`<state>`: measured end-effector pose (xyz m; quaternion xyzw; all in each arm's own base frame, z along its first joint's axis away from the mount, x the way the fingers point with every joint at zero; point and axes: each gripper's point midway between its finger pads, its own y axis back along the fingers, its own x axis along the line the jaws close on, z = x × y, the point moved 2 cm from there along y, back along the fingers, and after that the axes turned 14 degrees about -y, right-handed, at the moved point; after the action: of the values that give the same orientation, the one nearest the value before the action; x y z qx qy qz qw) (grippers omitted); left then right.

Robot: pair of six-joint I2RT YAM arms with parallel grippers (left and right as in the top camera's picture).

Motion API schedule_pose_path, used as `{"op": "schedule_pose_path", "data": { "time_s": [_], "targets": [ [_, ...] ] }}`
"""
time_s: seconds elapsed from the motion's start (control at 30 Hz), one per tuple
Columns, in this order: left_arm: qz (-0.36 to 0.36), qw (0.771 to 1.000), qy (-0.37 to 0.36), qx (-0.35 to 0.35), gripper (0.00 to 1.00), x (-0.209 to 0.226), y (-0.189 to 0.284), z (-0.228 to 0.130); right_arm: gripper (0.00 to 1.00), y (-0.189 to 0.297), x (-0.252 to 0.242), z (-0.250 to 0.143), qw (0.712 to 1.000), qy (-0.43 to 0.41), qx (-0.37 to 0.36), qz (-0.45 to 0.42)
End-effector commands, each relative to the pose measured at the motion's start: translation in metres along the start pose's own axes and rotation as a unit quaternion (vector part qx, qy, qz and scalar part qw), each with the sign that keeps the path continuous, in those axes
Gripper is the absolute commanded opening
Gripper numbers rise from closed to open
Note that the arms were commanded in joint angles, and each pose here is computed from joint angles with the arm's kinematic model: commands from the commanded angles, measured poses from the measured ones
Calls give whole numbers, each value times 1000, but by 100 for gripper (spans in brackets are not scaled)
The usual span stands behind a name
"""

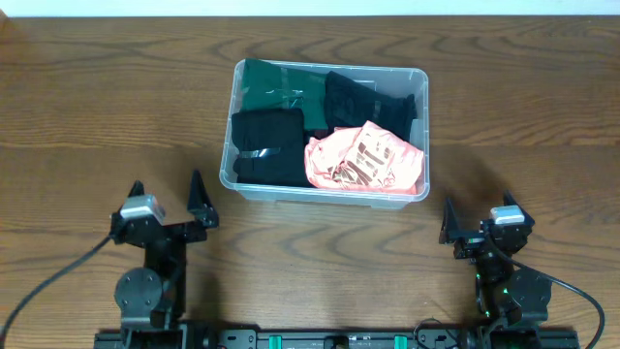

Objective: Pack container

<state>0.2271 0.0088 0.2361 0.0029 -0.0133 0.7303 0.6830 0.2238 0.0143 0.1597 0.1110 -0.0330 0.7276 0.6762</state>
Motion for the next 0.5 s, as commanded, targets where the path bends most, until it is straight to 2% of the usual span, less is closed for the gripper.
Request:
{"op": "schedule_pose_path", "data": {
  "time_s": [0.0, 0.2, 0.47],
  "targets": [
    [-4, 1000, 10, -18, 98, -1, 5, -4, 99, 0, 0, 0, 1000, 8, -2, 1],
    [-4, 1000, 10, -13, 98, -2, 6, -31, 99, 0, 0, 0, 1000, 8, -2, 1],
    [-6, 1000, 8, 2, 98, -3, 4, -49, 99, 0, 0, 0, 1000, 8, -2, 1]
  ]
}}
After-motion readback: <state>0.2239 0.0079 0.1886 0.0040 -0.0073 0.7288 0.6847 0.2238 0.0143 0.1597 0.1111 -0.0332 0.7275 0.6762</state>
